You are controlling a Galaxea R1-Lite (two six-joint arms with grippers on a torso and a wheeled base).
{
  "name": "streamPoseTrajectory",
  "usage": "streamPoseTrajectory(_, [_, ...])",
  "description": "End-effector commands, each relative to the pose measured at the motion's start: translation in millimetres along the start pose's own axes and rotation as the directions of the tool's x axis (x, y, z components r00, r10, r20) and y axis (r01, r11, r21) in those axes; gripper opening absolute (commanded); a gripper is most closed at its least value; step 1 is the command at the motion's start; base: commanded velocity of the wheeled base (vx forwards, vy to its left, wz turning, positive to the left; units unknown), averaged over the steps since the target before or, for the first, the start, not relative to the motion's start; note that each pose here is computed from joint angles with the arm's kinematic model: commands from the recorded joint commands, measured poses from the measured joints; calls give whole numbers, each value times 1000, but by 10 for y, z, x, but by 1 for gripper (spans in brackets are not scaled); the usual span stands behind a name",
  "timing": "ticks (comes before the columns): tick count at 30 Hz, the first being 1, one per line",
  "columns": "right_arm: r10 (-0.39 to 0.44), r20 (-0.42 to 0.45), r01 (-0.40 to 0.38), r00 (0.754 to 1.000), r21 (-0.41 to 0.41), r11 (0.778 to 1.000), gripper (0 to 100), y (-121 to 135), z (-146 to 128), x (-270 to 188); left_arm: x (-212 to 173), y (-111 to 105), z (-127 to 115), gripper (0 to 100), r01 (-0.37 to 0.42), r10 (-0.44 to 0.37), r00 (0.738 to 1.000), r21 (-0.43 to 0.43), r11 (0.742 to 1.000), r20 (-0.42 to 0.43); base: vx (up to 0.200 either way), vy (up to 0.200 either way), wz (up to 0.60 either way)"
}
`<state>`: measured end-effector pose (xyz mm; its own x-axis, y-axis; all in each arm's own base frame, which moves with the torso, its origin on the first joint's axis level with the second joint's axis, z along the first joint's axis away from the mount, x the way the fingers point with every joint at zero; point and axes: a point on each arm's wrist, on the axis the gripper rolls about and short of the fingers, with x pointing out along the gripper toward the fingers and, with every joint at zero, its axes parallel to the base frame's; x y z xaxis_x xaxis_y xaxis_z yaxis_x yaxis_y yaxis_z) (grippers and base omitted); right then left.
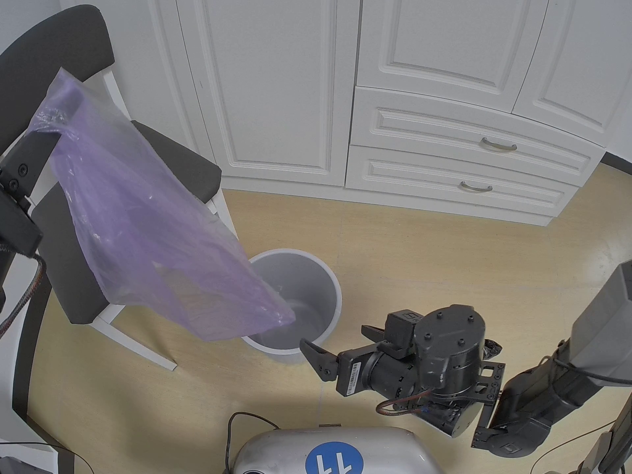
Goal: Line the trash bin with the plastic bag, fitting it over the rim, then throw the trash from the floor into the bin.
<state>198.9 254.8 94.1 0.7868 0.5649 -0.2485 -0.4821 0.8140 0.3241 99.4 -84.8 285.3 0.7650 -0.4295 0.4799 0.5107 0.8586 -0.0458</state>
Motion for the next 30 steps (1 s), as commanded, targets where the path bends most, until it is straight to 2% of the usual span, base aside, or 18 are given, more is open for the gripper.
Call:
streamPoseTrajectory(1, [-4,-29,4,1000,2,1000,100,7,-194,195,3,-2,-7,0,0,0,1000,1,1000,-2,0,0,0])
streamPoseTrajectory(9, [18,-110,-16,994,24,1000,100,113,-542,293,16,-5,-19,0,0,0,1000,0,1000,-7,0,0,0])
streamPoseTrajectory(20, [67,-5,-66,998,89,994,100,172,-652,488,16,-6,-40,0,1,-1,1000,4,1000,-16,0,0,0])
streamPoseTrajectory(23, [71,-8,-70,997,91,993,100,185,-663,484,16,-6,-40,0,1,-1,1000,4,1000,-16,0,0,0])
streamPoseTrajectory(27, [78,-42,-73,996,96,993,100,216,-822,511,18,-9,-44,0,2,-2,1000,3,1000,-17,0,0,0])
streamPoseTrajectory(30, [86,-17,-83,996,125,989,100,249,-864,601,19,-10,-51,0,3,-2,1000,5,1000,-20,0,0,0])
